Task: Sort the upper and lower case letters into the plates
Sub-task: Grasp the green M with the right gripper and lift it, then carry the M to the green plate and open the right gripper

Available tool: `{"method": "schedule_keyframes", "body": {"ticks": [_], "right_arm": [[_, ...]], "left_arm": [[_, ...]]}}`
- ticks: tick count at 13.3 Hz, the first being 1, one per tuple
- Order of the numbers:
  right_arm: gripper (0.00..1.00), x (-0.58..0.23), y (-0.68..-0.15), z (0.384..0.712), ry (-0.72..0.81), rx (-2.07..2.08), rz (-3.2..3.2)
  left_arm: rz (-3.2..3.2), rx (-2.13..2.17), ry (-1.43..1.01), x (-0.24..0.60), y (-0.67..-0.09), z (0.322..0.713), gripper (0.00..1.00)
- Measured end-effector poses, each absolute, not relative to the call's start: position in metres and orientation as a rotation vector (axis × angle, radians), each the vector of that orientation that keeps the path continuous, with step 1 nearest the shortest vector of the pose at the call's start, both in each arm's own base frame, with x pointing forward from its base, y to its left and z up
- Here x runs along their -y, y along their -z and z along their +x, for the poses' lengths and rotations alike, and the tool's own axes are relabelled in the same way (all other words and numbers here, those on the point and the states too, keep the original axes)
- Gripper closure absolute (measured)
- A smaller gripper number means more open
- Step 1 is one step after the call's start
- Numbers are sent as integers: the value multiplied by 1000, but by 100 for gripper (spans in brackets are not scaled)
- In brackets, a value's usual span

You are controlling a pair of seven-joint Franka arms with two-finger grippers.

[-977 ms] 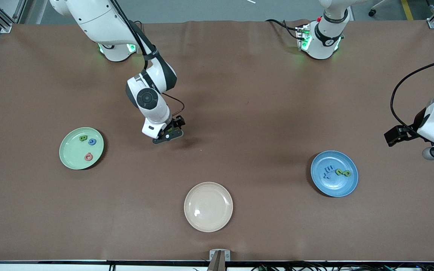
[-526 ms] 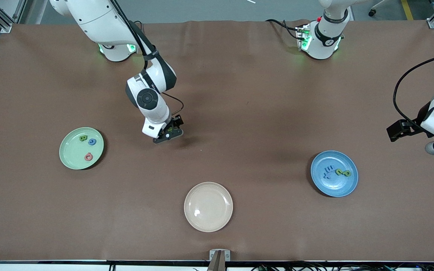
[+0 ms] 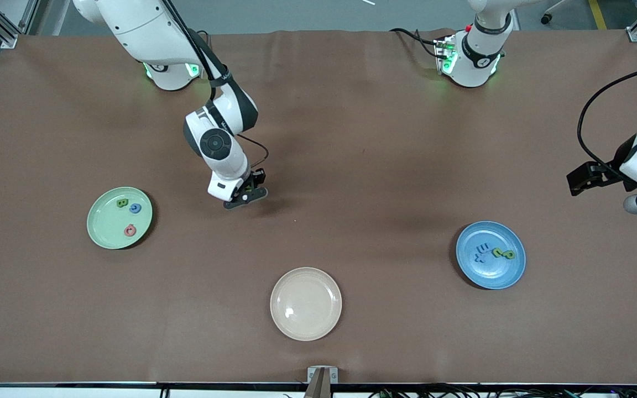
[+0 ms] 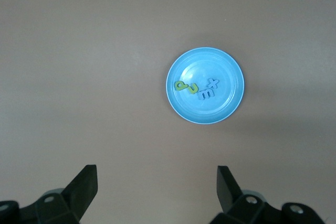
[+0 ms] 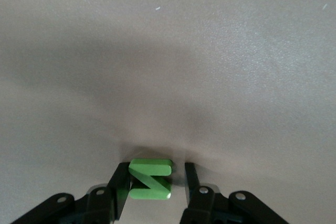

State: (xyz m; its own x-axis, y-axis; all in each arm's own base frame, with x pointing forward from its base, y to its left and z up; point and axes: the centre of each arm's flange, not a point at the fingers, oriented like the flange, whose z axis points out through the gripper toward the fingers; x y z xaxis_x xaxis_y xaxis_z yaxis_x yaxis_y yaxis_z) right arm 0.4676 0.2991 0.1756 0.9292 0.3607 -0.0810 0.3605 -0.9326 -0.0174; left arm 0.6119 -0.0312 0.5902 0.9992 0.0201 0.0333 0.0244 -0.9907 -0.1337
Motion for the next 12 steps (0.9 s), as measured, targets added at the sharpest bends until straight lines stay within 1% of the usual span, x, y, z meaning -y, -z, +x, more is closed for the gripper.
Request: {"method": "schedule_keyframes", "body": {"ticks": [2, 5, 7, 9, 12], "right_arm": [[65, -298, -178, 468, -130, 574, -3085], [65, -298, -178, 469, -133, 573, -3086], [65, -292, -184, 470, -182, 558, -3101], [65, -274, -215, 481, -218, 506, -3119], [65, -201, -287, 512, -219, 488, -3112]], "left_arm": [[-3008, 10, 40, 32, -591, 611, 0], [-3014, -14, 49, 37, -599, 606, 0], [-3012, -15, 59, 39, -605, 603, 0], [-3011, -15, 66, 39, -608, 601, 0], [-3009, -17, 75, 41, -612, 600, 0]]}}
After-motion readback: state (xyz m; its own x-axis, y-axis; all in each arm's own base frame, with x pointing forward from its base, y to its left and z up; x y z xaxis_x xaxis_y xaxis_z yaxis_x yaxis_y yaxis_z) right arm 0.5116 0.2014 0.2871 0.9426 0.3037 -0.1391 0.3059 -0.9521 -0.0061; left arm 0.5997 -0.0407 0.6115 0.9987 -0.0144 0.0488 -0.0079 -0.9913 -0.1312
